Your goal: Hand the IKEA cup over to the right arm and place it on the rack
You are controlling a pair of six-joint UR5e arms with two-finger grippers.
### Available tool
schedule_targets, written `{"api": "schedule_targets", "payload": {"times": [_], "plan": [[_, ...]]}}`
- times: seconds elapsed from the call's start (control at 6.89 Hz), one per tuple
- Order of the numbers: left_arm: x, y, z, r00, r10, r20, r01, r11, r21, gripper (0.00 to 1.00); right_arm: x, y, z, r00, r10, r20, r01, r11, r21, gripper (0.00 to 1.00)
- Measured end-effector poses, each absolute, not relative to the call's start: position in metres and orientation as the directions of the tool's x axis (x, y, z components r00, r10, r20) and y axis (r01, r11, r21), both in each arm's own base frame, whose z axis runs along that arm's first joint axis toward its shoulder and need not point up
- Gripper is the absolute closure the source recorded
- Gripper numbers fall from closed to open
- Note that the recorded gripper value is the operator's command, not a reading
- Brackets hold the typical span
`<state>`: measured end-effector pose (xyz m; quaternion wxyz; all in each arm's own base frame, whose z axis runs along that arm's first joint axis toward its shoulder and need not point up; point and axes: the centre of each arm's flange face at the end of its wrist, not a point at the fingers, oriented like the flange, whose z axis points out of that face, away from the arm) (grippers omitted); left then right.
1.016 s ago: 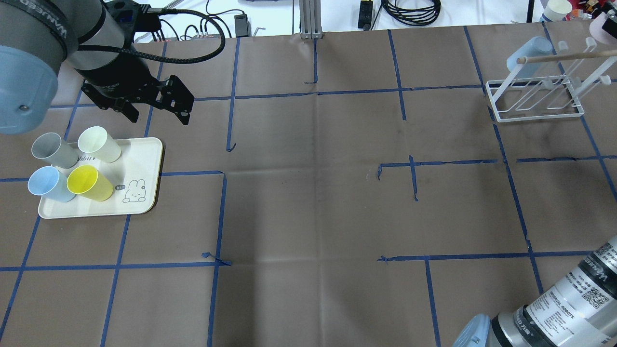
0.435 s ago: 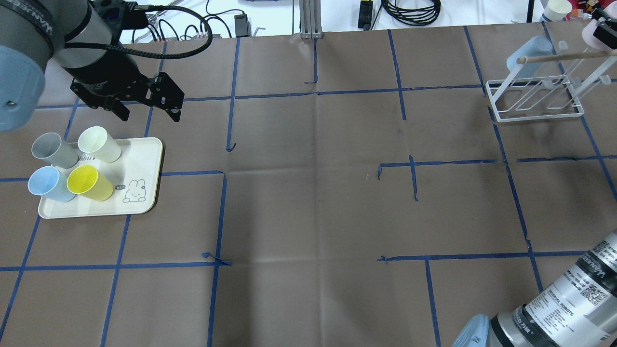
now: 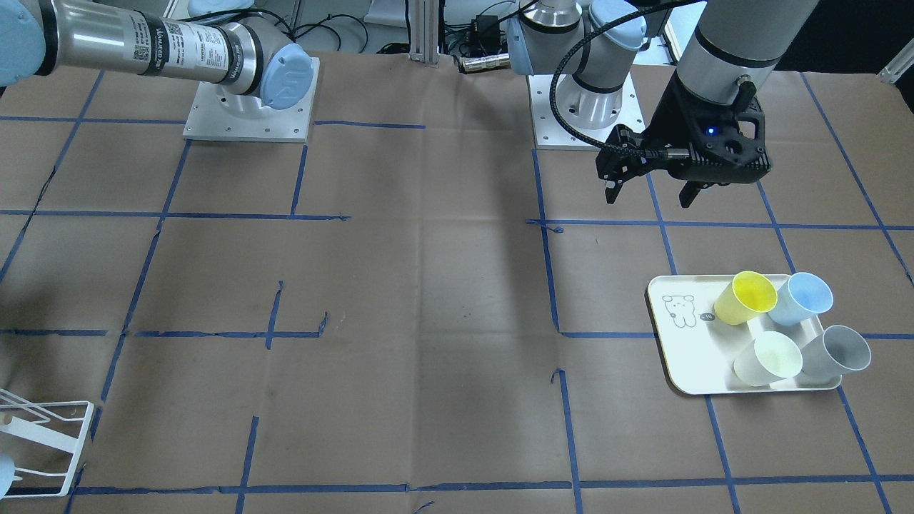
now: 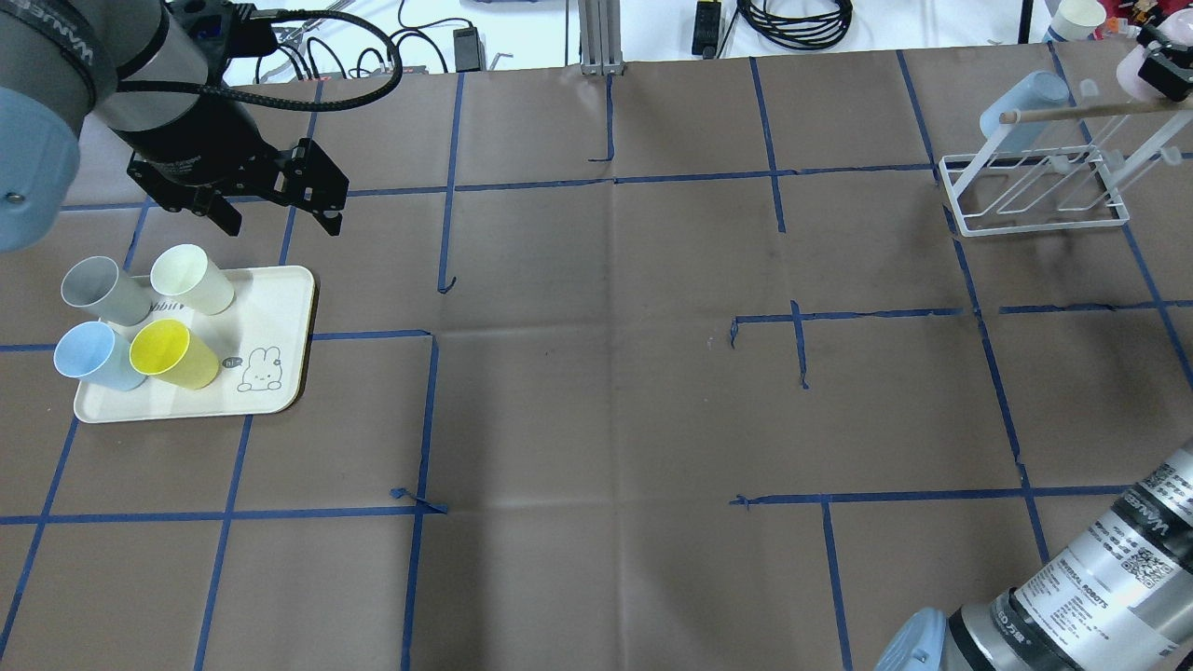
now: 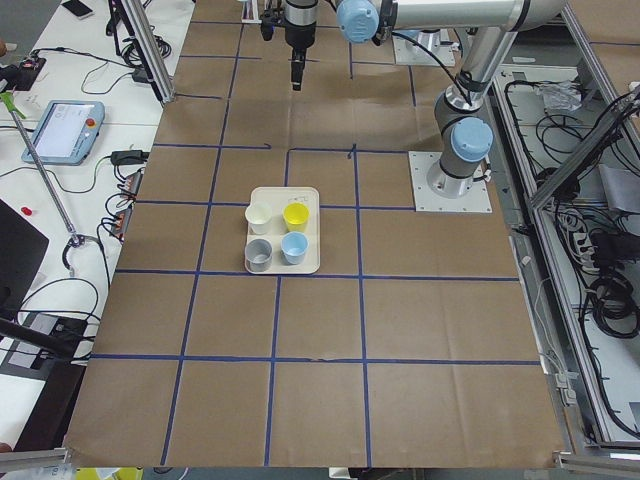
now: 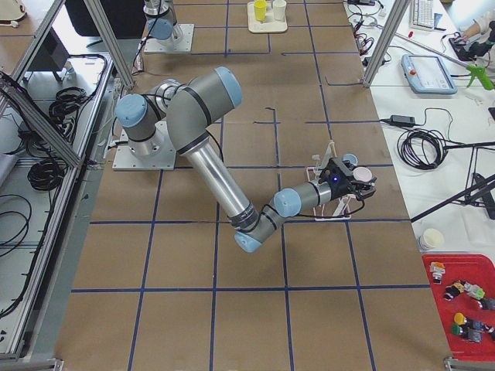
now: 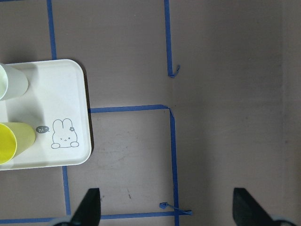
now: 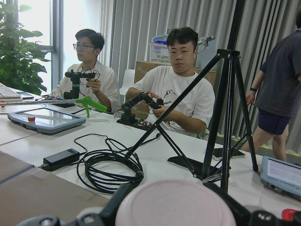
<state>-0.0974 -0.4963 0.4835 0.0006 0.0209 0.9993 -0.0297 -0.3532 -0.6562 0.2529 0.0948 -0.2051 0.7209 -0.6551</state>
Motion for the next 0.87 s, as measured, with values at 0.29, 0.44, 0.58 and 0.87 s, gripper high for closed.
{"api": "schedule_targets", "payload": {"times": [0.29,0.44,0.58,0.87], "plan": [[-0.099,-0.496,0.483,-0.999,0.033,-0.004,0.033,0.998,-0.056,0.01,-0.354,-0.657,0.248,-0.899,-0.419,0.123,-0.165,0.064,-0.984,0.65],[-0.099,-0.496,0.484,-0.999,0.032,-0.003,0.032,0.998,-0.057,0.01,-0.354,-0.657,0.245,-0.900,-0.419,0.119,-0.162,0.067,-0.985,0.57],[-0.099,-0.497,0.483,-0.999,0.032,-0.002,0.032,0.998,-0.056,0.01,-0.354,-0.657,0.243,-0.900,-0.419,0.116,-0.159,0.070,-0.985,0.19],[-0.100,-0.497,0.482,-1.000,0.031,0.000,0.031,0.998,-0.056,0.01,-0.353,-0.657,0.240,-0.896,-0.436,0.084,-0.130,0.076,-0.989,0.00]]}}
